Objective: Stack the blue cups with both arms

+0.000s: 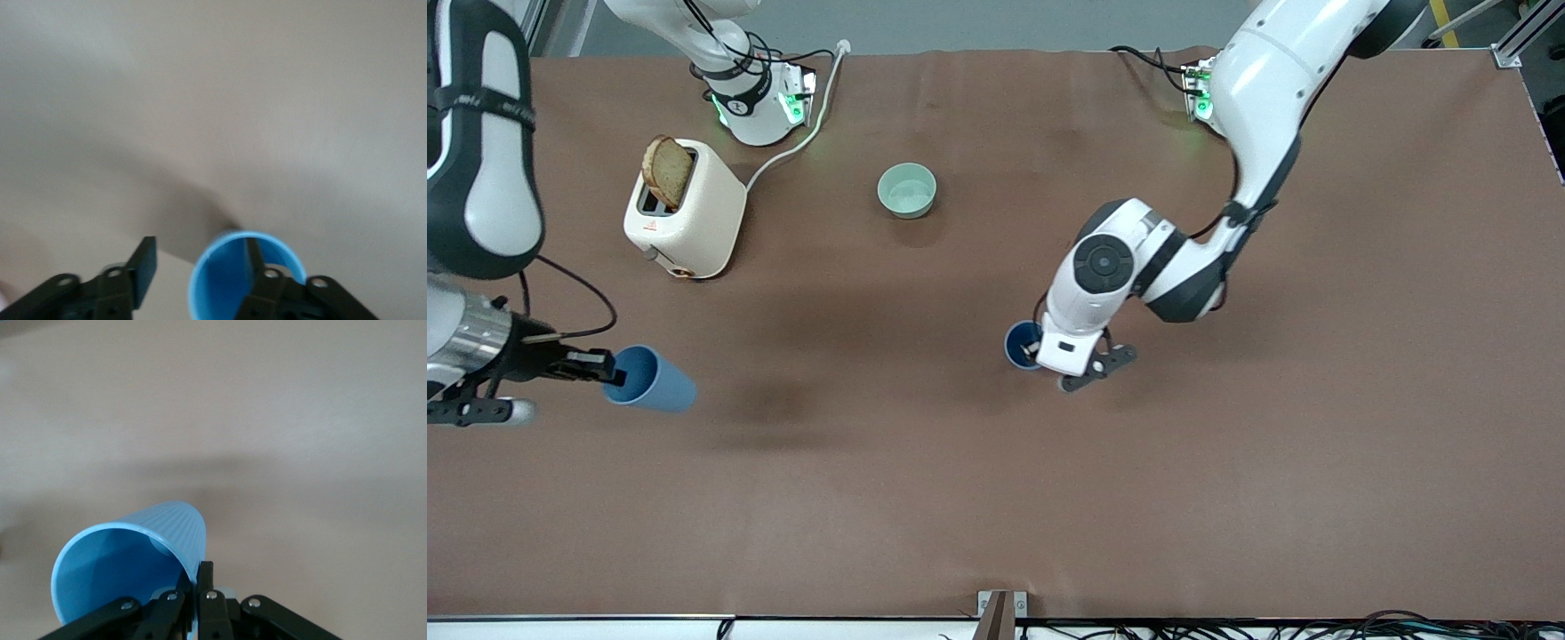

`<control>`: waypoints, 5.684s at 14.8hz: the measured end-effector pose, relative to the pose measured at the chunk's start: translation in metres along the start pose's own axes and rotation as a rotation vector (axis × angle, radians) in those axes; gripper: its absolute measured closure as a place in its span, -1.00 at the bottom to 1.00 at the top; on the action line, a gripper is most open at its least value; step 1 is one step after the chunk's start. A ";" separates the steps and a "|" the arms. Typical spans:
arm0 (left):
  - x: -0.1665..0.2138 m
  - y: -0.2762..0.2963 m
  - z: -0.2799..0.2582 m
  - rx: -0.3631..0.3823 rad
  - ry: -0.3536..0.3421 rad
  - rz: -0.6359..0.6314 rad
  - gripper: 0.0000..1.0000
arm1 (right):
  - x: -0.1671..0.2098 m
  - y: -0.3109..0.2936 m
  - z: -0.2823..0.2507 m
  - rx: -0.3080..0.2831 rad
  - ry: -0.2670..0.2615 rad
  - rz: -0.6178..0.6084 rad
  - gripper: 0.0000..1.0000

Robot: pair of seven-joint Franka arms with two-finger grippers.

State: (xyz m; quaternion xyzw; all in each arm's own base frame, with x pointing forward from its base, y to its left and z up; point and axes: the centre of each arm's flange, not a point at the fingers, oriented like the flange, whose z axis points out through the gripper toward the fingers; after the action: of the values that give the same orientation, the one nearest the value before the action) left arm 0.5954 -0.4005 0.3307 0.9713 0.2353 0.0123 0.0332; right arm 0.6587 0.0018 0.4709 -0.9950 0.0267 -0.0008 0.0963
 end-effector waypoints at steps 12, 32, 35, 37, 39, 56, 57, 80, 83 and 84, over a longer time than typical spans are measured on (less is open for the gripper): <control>0.110 -0.214 -0.317 0.115 0.111 0.307 -1.00 | -0.084 -0.288 0.027 0.012 -0.001 0.140 0.92; 0.108 -0.304 -0.336 0.092 0.029 0.418 -1.00 | -0.149 -0.430 0.177 0.014 0.023 0.262 0.92; 0.114 -0.301 -0.334 0.089 0.031 0.420 -1.00 | -0.157 -0.439 0.184 0.024 0.016 0.268 0.92; 0.116 -0.300 -0.334 0.089 0.031 0.419 -1.00 | -0.158 -0.442 0.184 0.028 0.015 0.265 0.92; 0.117 -0.300 -0.331 0.090 0.027 0.419 -1.00 | -0.155 -0.443 0.188 0.049 0.026 0.267 0.92; 0.122 -0.288 -0.329 0.077 0.054 0.433 -1.00 | -0.153 -0.445 0.224 0.010 0.074 0.198 0.78; 0.121 -0.286 -0.329 0.077 0.053 0.437 -1.00 | -0.149 -0.444 0.218 0.018 0.084 0.202 0.57; 0.119 -0.288 -0.331 0.084 0.034 0.436 -1.00 | -0.089 -0.028 -0.167 -0.208 0.102 0.125 -1.00; 0.119 -0.288 -0.330 0.085 0.033 0.437 -1.00 | -0.106 0.007 -0.186 -0.214 0.056 0.097 -1.00; 0.119 -0.288 -0.330 0.085 0.033 0.437 -1.00 | -0.111 0.013 -0.190 -0.215 0.040 0.091 -1.00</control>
State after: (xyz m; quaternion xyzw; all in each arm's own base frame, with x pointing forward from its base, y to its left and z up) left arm 0.5565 -0.0717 0.6410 0.9994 0.0202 0.0252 -0.0151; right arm 0.5454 -0.0411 0.6557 -0.9971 0.0736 -0.0133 -0.0114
